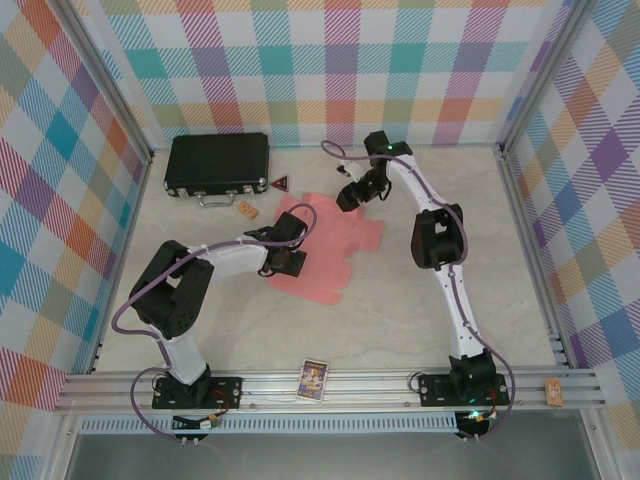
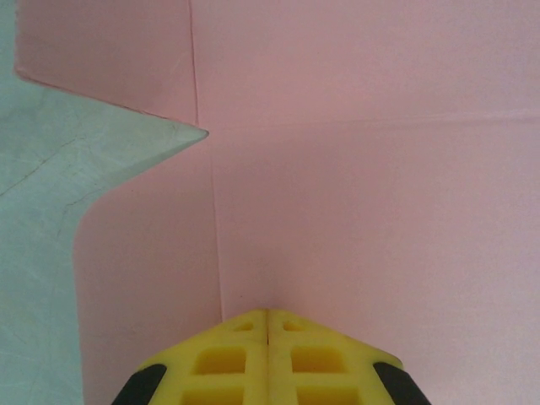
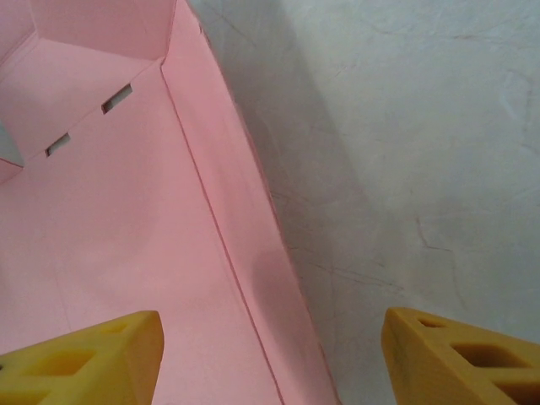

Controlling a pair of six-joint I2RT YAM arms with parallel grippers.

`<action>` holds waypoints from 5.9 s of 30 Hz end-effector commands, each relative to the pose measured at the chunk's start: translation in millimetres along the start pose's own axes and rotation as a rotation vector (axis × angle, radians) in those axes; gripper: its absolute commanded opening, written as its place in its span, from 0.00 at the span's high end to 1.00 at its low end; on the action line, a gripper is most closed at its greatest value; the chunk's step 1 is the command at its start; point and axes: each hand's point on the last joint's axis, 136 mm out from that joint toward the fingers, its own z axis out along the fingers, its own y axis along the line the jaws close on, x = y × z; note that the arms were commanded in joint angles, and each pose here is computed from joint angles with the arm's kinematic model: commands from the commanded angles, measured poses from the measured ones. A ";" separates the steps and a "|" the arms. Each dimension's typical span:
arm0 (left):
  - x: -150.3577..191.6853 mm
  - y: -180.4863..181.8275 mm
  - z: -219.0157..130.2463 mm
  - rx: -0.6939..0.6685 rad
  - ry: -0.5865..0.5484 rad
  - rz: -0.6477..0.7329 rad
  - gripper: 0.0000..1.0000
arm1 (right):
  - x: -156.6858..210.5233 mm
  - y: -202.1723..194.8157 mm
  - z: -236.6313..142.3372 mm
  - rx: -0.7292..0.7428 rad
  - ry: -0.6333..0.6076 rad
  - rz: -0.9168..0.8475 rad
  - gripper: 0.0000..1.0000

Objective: Fold the paper box

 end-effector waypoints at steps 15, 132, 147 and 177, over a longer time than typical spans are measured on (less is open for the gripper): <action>4.1 -7.6 2.3 0.063 0.029 0.038 1.00 | -0.7 20.0 -31.7 -0.064 -0.062 -0.050 0.57; 16.6 -138.0 18.6 0.521 0.181 -0.100 1.00 | 51.4 44.8 -24.0 -0.268 0.090 0.047 0.74; -3.9 -141.8 -2.5 0.553 0.116 -0.101 0.95 | 37.0 32.3 -38.1 -0.064 -0.007 -0.134 0.97; -50.5 106.6 -95.7 0.035 -0.345 -0.575 0.49 | -32.7 38.7 -91.8 0.864 -0.285 -0.968 1.00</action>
